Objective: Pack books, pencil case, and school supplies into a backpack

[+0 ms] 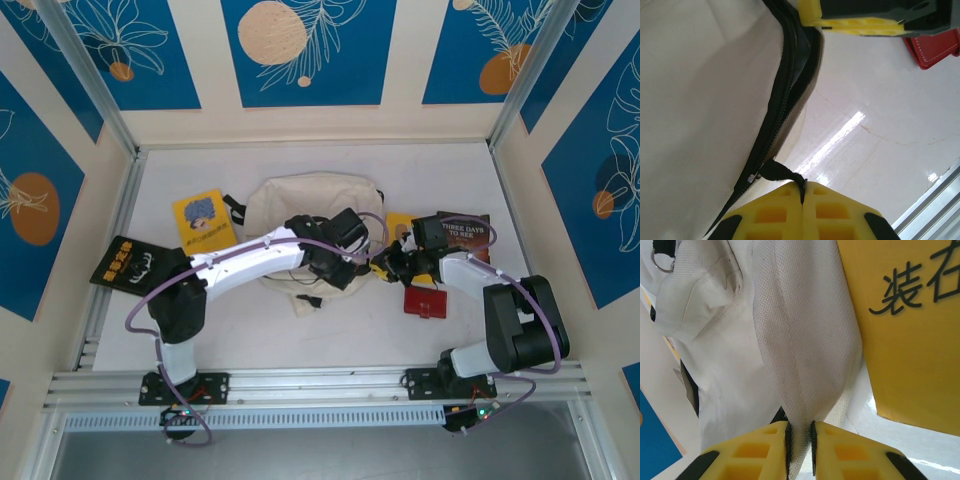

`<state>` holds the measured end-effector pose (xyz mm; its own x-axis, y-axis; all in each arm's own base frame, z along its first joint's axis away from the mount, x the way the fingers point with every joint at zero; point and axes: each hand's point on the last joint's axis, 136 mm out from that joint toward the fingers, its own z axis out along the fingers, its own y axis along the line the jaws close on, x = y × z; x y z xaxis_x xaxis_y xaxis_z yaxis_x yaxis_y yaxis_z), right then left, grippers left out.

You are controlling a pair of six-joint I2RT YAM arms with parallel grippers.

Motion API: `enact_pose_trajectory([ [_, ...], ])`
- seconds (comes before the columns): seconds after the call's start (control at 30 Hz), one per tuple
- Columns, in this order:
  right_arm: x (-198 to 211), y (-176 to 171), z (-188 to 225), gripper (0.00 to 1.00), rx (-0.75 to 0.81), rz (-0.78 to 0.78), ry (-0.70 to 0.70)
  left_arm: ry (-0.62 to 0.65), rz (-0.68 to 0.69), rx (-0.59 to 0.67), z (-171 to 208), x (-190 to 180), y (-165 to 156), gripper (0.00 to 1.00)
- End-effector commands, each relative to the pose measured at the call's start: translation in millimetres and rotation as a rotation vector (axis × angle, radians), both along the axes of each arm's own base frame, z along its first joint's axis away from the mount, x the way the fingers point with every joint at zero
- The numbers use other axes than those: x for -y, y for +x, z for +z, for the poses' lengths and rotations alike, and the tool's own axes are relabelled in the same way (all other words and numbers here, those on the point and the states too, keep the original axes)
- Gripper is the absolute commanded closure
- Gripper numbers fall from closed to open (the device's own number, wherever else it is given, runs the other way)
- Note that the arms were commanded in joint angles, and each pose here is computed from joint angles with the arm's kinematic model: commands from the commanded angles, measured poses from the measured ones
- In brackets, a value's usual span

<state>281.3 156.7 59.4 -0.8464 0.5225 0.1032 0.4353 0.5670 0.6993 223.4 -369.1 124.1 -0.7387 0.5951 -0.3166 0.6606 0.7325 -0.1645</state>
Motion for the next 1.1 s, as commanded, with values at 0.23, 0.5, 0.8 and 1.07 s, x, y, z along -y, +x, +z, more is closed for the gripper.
enact_pose_trajectory([
  [0.23, 14, 16, 1, 0.87, 0.054, 0.02, -0.148, 0.141, -0.029, 0.0, -18, -33, -11, 1.0],
  [0.5, 30, 42, -4, 0.88, 0.099, 0.015, -0.284, 0.241, 0.006, -0.009, -26, -77, -14, 1.0],
  [0.8, 42, 80, -9, 0.88, 0.12, -0.001, -0.339, 0.317, 0.13, -0.015, -35, -137, -9, 1.0],
  [1.07, 32, 95, 14, 0.81, 0.186, 0.044, -0.265, 0.291, 0.174, -0.021, -36, -153, -3, 1.0],
])
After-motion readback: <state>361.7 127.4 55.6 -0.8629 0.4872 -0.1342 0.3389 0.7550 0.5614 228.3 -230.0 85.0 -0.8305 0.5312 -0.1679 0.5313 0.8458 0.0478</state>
